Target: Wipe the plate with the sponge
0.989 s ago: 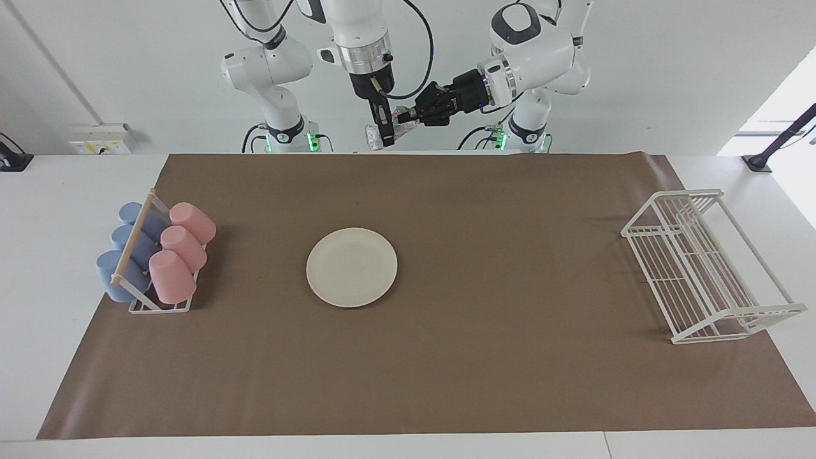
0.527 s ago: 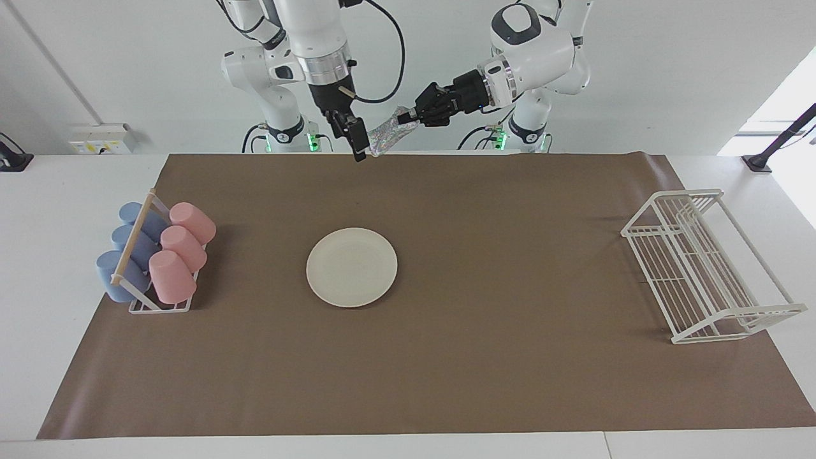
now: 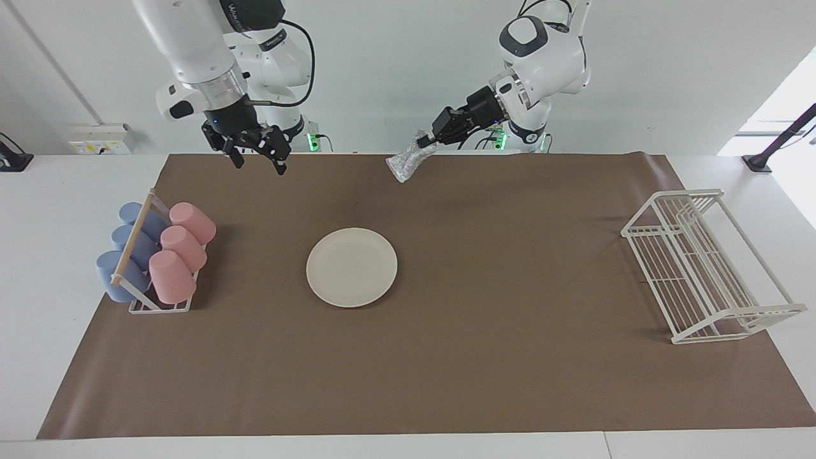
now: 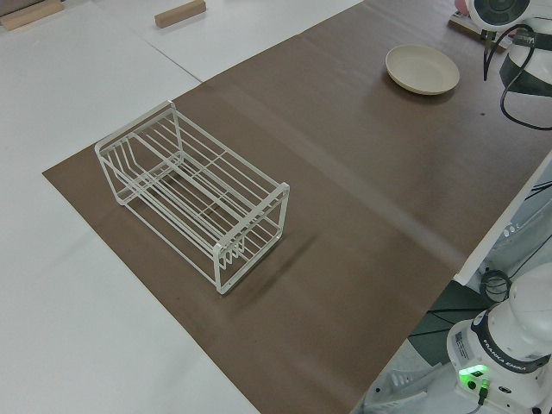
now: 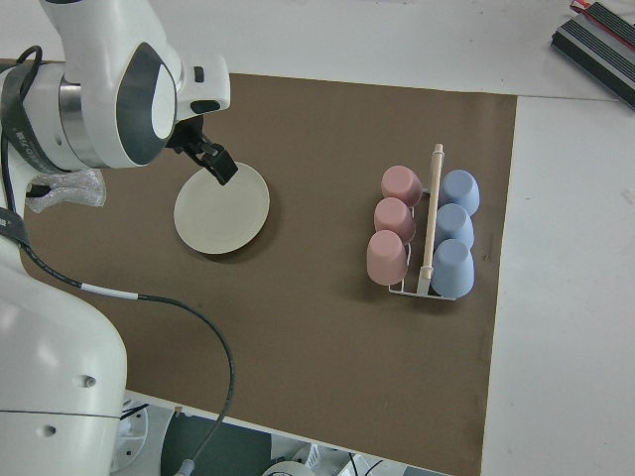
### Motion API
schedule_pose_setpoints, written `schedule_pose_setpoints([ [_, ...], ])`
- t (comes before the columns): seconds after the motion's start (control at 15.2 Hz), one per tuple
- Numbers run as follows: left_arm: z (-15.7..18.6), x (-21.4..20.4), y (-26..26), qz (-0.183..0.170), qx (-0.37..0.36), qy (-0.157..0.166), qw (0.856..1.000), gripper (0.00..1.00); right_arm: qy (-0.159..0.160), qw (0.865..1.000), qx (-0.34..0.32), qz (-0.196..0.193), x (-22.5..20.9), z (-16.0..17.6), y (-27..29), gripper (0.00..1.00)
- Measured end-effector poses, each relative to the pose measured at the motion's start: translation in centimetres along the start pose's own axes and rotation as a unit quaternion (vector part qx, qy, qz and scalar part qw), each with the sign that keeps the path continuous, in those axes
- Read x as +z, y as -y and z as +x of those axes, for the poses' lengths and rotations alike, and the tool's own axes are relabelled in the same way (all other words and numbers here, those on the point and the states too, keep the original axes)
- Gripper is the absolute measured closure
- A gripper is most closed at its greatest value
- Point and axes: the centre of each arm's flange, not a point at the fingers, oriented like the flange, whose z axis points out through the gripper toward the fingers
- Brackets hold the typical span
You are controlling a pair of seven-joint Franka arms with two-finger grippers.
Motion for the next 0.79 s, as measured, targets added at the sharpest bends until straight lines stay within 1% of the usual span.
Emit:
schedule_pose_setpoints([
  [0.07,0.7,-0.6,0.5,0.03,-0.002,0.003,1.0,0.93,-0.001,1.0,-0.024,0.0,-0.1,0.3,-0.9,0.0],
  [0.2,2.3,-2.1,1.5,0.09,-0.005,0.01,0.996,0.93,-0.001,0.999,-0.044,0.0,-0.1,0.4,-1.0,0.0],
  [0.33,3.4,-3.6,2.3,0.143,-0.004,0.012,0.99,0.93,-0.002,0.999,-0.05,0.0,0.0,0.3,-0.5,0.0],
  [0.46,3.8,-4.2,3.2,0.198,0.005,0.009,0.98,0.93,-0.002,0.998,-0.062,0.0,0.0,0.3,-0.6,0.0],
  [0.59,3.8,-4.6,3.8,0.264,0.022,0.003,0.964,0.93,-0.001,0.996,-0.088,0.0,0.1,0.9,-2.0,0.0],
  [0.73,4.0,-5.1,3.7,0.328,0.039,0.0,0.944,0.93,-0.001,0.993,-0.114,-0.018,0.3,1.7,-4.1,0.0],
  [0.79,4.5,-5.5,3.3,0.359,0.046,-0.002,0.932,0.93,0.0,0.993,-0.116,-0.027,0.4,2.1,-5.1,0.0],
])
